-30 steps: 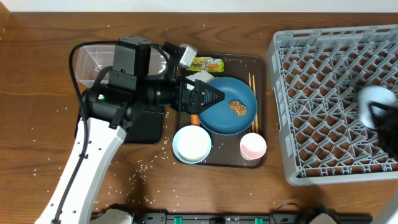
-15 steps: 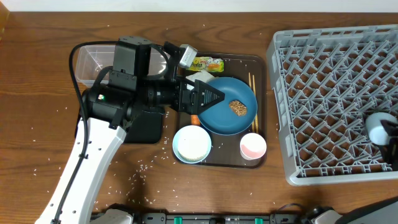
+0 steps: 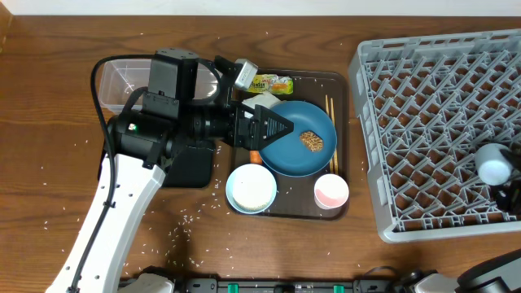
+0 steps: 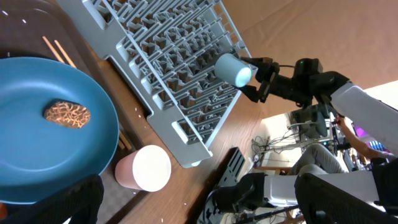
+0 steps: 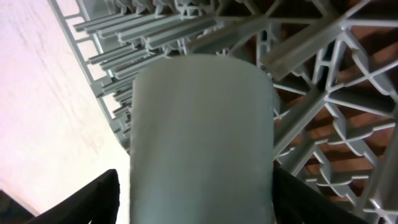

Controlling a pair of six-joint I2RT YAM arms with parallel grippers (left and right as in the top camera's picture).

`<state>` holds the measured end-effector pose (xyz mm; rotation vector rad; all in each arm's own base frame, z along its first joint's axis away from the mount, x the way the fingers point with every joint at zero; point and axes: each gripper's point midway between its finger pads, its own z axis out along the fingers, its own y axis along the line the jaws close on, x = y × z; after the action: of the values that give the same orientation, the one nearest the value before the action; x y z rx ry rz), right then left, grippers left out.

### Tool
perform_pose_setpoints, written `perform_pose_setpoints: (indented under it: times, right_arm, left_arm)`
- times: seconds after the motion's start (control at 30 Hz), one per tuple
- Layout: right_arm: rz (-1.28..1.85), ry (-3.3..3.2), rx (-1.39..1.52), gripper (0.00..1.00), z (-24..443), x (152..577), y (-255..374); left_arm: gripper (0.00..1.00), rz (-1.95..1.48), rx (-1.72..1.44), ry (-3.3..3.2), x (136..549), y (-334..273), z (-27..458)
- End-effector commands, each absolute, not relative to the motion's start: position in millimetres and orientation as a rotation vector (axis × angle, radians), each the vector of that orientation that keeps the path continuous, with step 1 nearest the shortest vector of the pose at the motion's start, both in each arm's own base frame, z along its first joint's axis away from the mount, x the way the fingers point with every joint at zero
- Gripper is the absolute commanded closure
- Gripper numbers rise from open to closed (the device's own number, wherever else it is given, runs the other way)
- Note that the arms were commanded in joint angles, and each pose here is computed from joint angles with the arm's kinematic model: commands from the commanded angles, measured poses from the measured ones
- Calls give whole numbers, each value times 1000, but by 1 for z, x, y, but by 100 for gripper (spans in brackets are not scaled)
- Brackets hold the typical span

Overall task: Sort waste into correct bins and load items into the dishwasher rack
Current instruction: 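Place the light blue cup upside down in the rack with right gripper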

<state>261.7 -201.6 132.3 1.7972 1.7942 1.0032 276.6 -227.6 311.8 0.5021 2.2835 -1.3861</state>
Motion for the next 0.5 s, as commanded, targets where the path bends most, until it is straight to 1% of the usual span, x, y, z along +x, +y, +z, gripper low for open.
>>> perform_pose_setpoints:
  times: [0.0,0.03,0.07,0.1,0.17,0.27,0.33,0.37,0.4,0.47]
  right_arm:
    - [977,1761,1712,27,163,268,-212]
    - [971,1755,1703,29,168,268,-214]
    - [963,1748,1691,35,174,269,-215]
    - [953,1746,1676,36,180,270,-217]
    - [942,1743,1659,35,187,271,-218]
    - [927,1749,1684,36,186,268,-218]
    - [891,1757,1714,28,181,264,-220]
    - [897,1761,1727,27,180,263,-218]
    - [909,1761,1727,27,180,263,-216]
    - [950,1788,1625,30,189,268,-210]
  left_arm:
    - [1,-1352,497,2284,279,-225,311]
    - [1,-1352,496,2285,279,-225,311]
    - [1,-1352,496,2286,279,-225,311]
    - [1,-1352,496,2286,279,-225,311]
    - [1,-1352,496,2286,279,-225,311]
    - [1,-1349,495,2287,280,-224,310]
    - [1,-1349,494,2288,280,-224,310]
    - [1,-1349,493,2290,279,-224,310]
    - [1,-1350,492,2293,279,-224,310]
    - [2,-1338,521,2289,277,-224,308]
